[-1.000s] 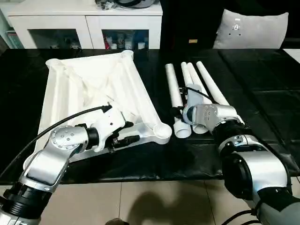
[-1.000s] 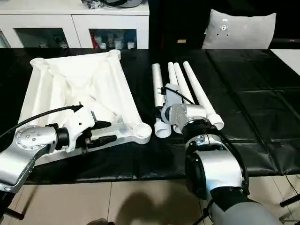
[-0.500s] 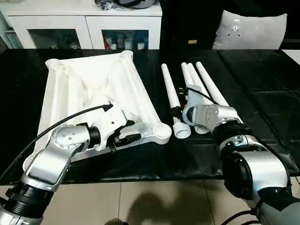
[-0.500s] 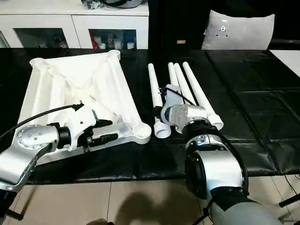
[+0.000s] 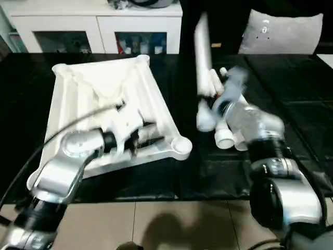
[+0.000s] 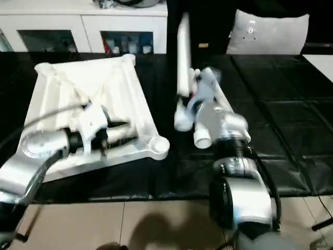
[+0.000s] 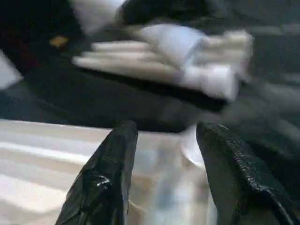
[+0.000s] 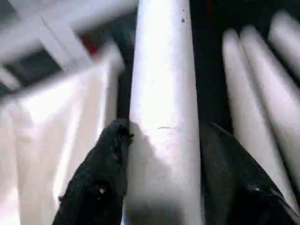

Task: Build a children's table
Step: Pick table leg

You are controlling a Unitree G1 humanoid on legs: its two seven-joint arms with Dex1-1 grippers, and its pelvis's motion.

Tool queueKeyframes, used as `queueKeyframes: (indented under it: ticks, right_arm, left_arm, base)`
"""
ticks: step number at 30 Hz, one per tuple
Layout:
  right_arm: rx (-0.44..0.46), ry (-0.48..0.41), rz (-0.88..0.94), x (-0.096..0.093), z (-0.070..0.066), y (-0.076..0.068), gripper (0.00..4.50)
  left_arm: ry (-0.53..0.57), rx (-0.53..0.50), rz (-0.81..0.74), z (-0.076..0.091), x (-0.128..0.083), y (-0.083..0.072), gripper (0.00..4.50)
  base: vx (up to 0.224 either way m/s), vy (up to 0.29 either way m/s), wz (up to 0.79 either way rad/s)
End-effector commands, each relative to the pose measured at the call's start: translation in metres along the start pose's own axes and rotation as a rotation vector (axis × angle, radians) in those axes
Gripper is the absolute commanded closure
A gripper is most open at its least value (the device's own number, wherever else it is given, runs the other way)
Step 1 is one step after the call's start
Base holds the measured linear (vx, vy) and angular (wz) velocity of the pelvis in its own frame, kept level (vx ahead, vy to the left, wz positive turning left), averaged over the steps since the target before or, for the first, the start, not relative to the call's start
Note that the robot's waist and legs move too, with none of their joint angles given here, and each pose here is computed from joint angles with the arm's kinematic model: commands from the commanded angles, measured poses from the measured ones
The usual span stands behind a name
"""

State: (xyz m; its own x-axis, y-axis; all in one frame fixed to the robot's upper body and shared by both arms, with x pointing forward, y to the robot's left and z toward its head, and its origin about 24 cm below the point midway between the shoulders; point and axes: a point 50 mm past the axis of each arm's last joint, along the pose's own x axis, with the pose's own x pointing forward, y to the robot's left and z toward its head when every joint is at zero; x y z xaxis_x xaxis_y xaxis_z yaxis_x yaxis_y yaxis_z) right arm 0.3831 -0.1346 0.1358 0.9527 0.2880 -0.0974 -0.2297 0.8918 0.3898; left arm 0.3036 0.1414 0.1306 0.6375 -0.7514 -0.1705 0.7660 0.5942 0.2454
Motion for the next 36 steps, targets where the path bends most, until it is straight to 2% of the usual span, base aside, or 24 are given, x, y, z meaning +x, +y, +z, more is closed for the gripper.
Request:
queueKeyframes:
  ticks: [1, 3, 4, 5, 9, 10, 12, 15, 16, 26, 28, 29, 32, 34, 36]
  right_arm:
    - [0.023, -0.089, 0.124, -0.006, 0.016, 0.013, 2.66]
    - [0.081, -0.103, 0.212, -0.012, 0.015, 0.017, 2.66]
    - [0.142, -0.133, 0.307, -0.020, 0.015, 0.019, 2.66]
    - [0.142, -0.133, 0.307, -0.020, 0.015, 0.019, 2.66]
    - [0.265, -0.212, 0.564, -0.043, 0.012, 0.026, 2.66]
    - [0.265, -0.212, 0.564, -0.043, 0.012, 0.026, 2.66]
    - [0.327, -0.231, 0.679, -0.053, 0.010, 0.027, 2.66]
    - [0.352, -0.232, 0.733, -0.058, 0.009, 0.028, 2.66]
    - [0.359, -0.230, 0.782, -0.063, 0.008, 0.031, 2.66]
    - [0.358, -0.202, 0.882, -0.073, 0.002, 0.041, 2.66]
    - [0.309, -0.182, 0.860, -0.072, -0.001, 0.043, 2.66]
    - [0.204, -0.138, 0.789, -0.066, -0.008, 0.045, 2.66]
    - [0.093, -0.187, 0.686, -0.058, -0.007, 0.048, 2.66]
    - [0.061, -0.245, 0.638, -0.054, -0.003, 0.053, 2.66]
    - [-0.046, -0.276, 0.612, -0.052, -0.004, 0.061, 2.66]
  left_arm:
    - [-0.079, -0.031, 0.085, 0.013, 0.004, 0.010, 2.13]
    - [-0.142, -0.077, 0.140, 0.021, 0.009, 0.015, 1.96]
    - [-0.237, -0.172, 0.184, 0.033, 0.015, 0.020, 1.96]
    - [-0.237, -0.172, 0.184, 0.033, 0.015, 0.020, 1.86]
    - [-0.449, -0.419, 0.165, 0.061, 0.028, 0.020, 1.44]
    - [-0.449, -0.419, 0.165, 0.061, 0.028, 0.020, 1.39]
    - [-0.536, -0.549, 0.141, 0.075, 0.037, 0.021, 1.33]
    - [-0.581, -0.629, 0.132, 0.083, 0.041, 0.023, 1.28]
    - [-0.615, -0.677, 0.103, 0.090, 0.044, 0.022, 1.28]
    - [-0.625, -0.686, -0.023, 0.104, 0.052, 0.007, 1.28]
    - [-0.617, -0.676, -0.041, 0.106, 0.054, 0.003, 1.28]
    - [-0.601, -0.655, -0.050, 0.107, 0.056, 0.000, 1.28]
    - [-0.543, -0.574, -0.001, 0.103, 0.062, -0.002, 1.28]
    - [-0.491, -0.499, 0.089, 0.098, 0.068, 0.000, 1.28]
    - [-0.473, -0.464, 0.154, 0.095, 0.073, 0.000, 1.28]
  base:
    - [0.000, 0.000, 0.00]
    - [0.000, 0.000, 0.00]
    - [0.000, 0.000, 0.00]
    - [0.000, 0.000, 0.00]
    - [0.000, 0.000, 0.00]
    - [0.000, 0.000, 0.00]
    - [0.000, 0.000, 0.00]
    - [0.000, 0.000, 0.00]
    - [0.000, 0.000, 0.00]
    - [0.000, 0.000, 0.00]
    - [0.000, 0.000, 0.00]
    - [0.000, 0.000, 0.00]
    - [0.000, 0.000, 0.00]
    - [0.000, 0.000, 0.00]
    - [0.000, 0.000, 0.00]
